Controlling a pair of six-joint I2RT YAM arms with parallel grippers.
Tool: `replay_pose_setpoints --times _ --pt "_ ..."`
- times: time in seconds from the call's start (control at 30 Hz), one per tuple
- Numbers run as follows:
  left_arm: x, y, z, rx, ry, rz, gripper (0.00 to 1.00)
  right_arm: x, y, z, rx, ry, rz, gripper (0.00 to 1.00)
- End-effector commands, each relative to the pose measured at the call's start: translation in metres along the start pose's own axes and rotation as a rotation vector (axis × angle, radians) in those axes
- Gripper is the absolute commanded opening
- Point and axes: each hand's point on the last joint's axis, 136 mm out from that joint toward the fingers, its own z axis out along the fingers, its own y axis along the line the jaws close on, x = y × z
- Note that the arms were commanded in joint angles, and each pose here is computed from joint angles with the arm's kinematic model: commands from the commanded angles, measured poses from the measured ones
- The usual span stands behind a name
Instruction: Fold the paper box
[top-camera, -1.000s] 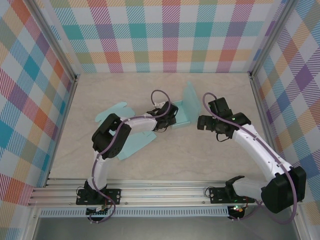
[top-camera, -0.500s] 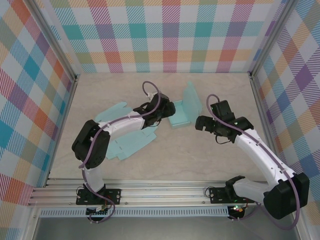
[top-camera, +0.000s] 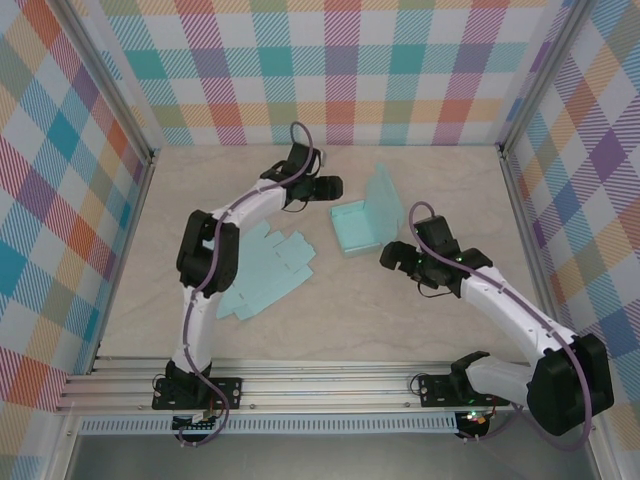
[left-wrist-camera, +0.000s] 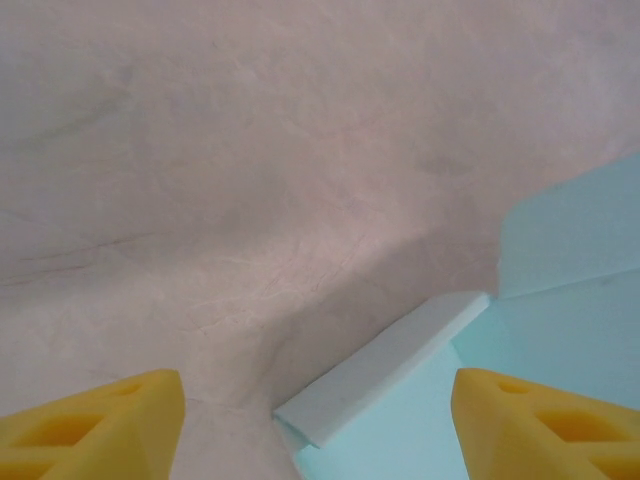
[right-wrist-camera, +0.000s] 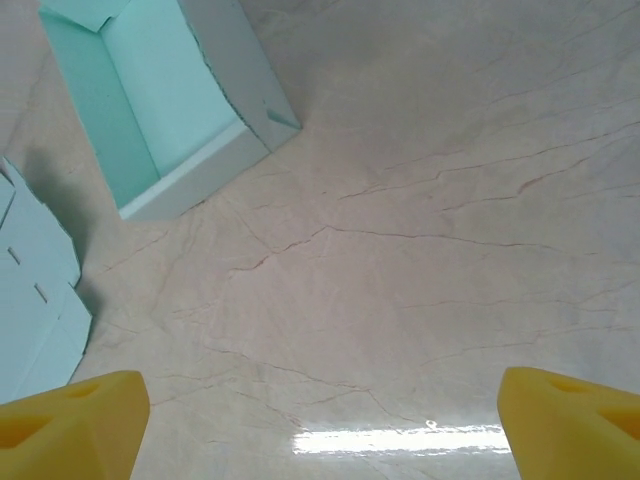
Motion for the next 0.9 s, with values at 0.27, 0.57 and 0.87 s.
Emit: replay_pose_setpoints --times 0.27,0.57,0.87 --pt "0.034 -0.004 0.023 0.069 0.229 0.28 0.71 -0.009 0.012 -0.001 -0.037 -0.033 0.016 0.91" --pt "0.048 -0.005 0.038 0.006 0.256 0.414 0.66 -0.013 0.013 -0.003 -0.027 -0.039 0.0 0.92" --pt "0.043 -0.008 0.043 -0.107 0.204 0.462 0.3 -0.015 0.006 -0.005 0.009 -0.053 -0.022 0.92"
